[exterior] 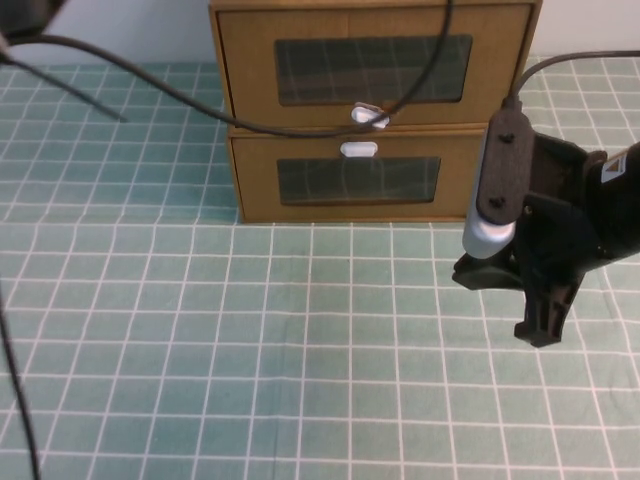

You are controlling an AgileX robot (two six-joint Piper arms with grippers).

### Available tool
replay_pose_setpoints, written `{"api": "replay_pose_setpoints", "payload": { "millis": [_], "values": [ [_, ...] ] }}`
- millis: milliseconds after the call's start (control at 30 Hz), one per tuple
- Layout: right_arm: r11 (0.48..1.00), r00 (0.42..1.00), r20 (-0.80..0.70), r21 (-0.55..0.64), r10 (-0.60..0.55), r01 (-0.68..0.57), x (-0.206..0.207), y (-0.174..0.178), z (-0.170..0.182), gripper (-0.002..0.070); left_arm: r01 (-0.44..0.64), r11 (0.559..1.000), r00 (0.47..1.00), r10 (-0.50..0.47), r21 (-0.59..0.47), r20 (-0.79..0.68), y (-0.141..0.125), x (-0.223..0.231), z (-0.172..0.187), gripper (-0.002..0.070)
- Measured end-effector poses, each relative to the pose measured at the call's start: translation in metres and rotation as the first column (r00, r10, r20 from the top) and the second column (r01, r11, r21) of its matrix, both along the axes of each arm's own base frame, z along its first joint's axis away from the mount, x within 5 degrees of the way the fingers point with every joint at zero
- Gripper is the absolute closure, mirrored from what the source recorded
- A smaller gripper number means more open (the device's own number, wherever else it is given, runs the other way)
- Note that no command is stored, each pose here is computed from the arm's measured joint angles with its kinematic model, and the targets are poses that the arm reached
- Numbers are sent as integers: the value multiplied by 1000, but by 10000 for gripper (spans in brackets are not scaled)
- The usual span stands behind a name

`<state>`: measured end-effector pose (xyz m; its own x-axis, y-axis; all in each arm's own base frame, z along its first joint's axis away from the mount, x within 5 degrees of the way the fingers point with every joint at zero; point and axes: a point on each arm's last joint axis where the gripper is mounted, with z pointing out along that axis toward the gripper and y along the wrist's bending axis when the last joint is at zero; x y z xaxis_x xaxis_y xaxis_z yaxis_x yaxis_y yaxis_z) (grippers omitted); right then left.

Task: Open the shoe box
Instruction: 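Pull the top drawer of the cardboard box fully open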

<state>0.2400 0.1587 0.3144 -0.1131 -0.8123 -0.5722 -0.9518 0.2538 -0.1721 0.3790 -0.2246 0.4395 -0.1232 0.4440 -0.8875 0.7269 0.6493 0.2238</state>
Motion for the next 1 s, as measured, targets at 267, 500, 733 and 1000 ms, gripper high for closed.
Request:
{"api": "replay_pose_setpoints", "payload": {
  "millis": [267,500,733,1000],
  "values": [
    [997,995,57,28,-80,78,10,1,0,685,102,994,990,-96,48,-106,-23,34,-38,680],
    [941,926,354,-250,-132,230,42,-23,-7,685,148,987,964,-160,-68,-214,-14,44,-48,680],
    [842,755,638,-315,-154,438,61,-37,20,685,210,953,903,-275,-220,-330,-7,42,-50,680],
    [878,610,775,-168,-163,449,43,5,16,685,251,902,827,-388,-351,-407,-11,40,-57,680]
  ]
}}
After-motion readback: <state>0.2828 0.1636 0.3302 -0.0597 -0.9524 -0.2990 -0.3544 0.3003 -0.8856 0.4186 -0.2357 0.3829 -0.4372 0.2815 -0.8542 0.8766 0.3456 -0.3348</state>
